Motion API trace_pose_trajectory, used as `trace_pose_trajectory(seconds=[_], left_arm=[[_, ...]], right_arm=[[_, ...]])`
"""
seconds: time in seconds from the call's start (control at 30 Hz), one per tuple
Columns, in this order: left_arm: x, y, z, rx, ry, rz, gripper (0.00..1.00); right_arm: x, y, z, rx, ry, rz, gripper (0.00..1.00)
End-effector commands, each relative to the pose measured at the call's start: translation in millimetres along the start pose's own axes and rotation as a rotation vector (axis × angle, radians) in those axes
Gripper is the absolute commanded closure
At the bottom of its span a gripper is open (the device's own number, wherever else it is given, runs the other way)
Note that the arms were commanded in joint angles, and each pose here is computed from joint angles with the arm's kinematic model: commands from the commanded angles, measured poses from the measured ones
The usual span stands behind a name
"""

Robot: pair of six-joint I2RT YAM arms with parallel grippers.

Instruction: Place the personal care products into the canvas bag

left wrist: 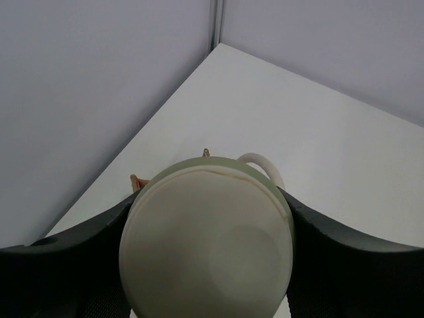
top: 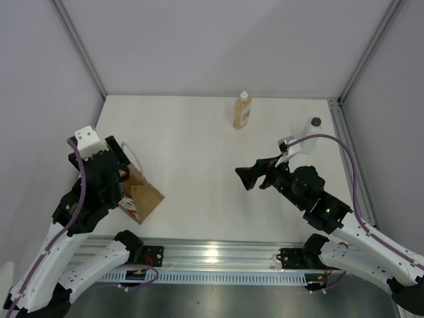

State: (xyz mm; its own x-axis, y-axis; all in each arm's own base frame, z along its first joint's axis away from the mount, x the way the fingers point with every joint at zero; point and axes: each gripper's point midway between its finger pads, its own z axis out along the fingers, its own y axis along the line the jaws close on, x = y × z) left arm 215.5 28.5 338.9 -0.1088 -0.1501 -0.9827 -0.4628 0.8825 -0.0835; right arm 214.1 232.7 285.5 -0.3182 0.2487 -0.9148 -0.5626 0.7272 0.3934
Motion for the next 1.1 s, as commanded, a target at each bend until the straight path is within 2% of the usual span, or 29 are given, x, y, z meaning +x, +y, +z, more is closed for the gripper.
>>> trace_pose_trajectory(seconds=[0.0, 0.27, 0.33, 0.5, 0.73, 1.07], left_arm=[[-30, 5, 6, -0.068, -0.087, -0.083, 0.99], [-9, 11, 25, -0.123, -0.053, -0.097, 1.0], [-4, 1, 30, -0.08, -0.033, -0.109, 1.0], [9, 1, 39, -0.108, -0.01, -0.121, 1.0], [33, 34, 44, -0.275, 0.011, -0.068, 0.99], [59, 47, 55, -0.309, 0.068, -0.096, 0.99]], right_arm=[[-9, 7, -3, -0.024, -0.022, 0.01, 0.01], [-10, 9, -4, -0.033, -0.021, 0.01, 0.01], [-10, 9, -5, -0.032, -0.02, 0.008, 0.01], [-13, 10, -7, -0.036, -0.029, 0.01, 0.01], [-13, 10, -7, -0.034, -0.029, 0.008, 0.01], [-15, 9, -9, -0.028, -0.037, 0.004, 0.01]])
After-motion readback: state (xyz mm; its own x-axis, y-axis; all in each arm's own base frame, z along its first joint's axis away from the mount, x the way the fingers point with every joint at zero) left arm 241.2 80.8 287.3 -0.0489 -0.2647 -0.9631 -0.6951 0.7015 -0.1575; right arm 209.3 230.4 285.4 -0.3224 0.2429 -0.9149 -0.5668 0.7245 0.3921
